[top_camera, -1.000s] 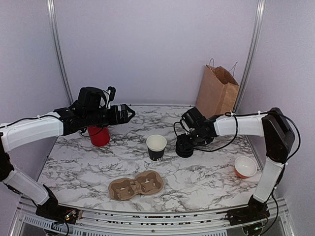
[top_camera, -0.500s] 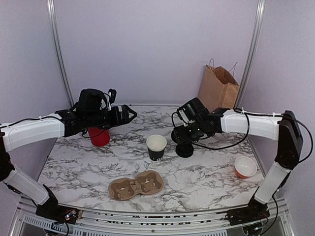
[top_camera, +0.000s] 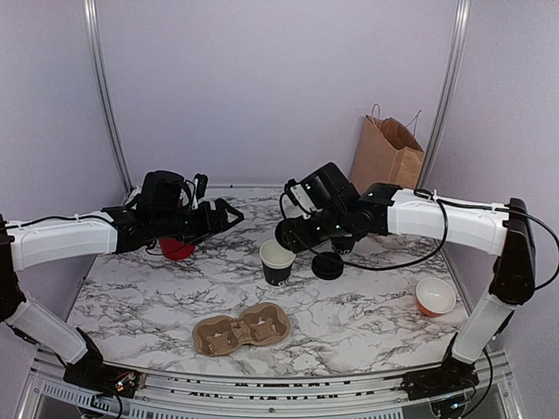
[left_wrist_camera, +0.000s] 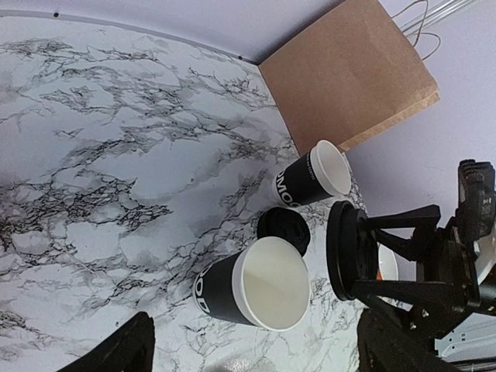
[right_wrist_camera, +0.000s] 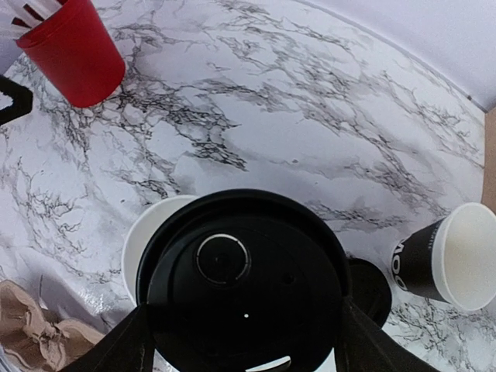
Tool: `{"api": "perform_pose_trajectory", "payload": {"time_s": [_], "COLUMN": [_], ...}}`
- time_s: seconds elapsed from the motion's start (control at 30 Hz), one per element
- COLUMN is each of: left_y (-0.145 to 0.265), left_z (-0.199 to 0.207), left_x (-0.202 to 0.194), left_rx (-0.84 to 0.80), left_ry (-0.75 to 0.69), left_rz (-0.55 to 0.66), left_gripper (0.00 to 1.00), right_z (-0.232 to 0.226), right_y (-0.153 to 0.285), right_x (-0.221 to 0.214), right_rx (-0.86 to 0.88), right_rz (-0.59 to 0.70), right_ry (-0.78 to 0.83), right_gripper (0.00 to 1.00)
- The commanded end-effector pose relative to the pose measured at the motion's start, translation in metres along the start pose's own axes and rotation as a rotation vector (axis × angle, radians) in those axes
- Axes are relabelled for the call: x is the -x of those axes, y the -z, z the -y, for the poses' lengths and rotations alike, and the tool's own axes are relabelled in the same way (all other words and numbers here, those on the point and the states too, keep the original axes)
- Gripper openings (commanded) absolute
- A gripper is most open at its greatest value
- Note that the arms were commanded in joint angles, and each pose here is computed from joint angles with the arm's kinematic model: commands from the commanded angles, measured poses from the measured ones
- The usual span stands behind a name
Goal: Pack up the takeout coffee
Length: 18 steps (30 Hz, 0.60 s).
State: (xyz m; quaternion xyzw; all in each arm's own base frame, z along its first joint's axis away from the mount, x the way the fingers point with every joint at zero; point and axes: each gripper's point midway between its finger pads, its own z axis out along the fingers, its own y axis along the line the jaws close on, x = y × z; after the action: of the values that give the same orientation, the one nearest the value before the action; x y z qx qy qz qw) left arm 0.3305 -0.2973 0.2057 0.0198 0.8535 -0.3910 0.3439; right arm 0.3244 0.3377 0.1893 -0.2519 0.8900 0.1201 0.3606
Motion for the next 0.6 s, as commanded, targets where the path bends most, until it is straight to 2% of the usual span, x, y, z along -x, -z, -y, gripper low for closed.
{"api": "perform_pose_trajectory", "payload": {"time_s": [0.0, 0.57], "left_y": [-0.005, -0.030], "left_z": [0.004, -0.003], "left_x": [-0.004, -0.027], "left_rx": [-0.036, -0.048], "left_ry": [0.008, 0.017], "left_rz": [-0.015, -0.102], "left_gripper": [0.89, 0.77], "right_z": [-0.028, -0.047], "right_y": [-0.006, -0.034], "right_x": [0.005, -0.002], "right_rx": [0.030, 0.052], "right_rz": [-0.004, -0.050], "right_ry": [0.073, 0.119], "right_gripper": [0.75, 0.75]}}
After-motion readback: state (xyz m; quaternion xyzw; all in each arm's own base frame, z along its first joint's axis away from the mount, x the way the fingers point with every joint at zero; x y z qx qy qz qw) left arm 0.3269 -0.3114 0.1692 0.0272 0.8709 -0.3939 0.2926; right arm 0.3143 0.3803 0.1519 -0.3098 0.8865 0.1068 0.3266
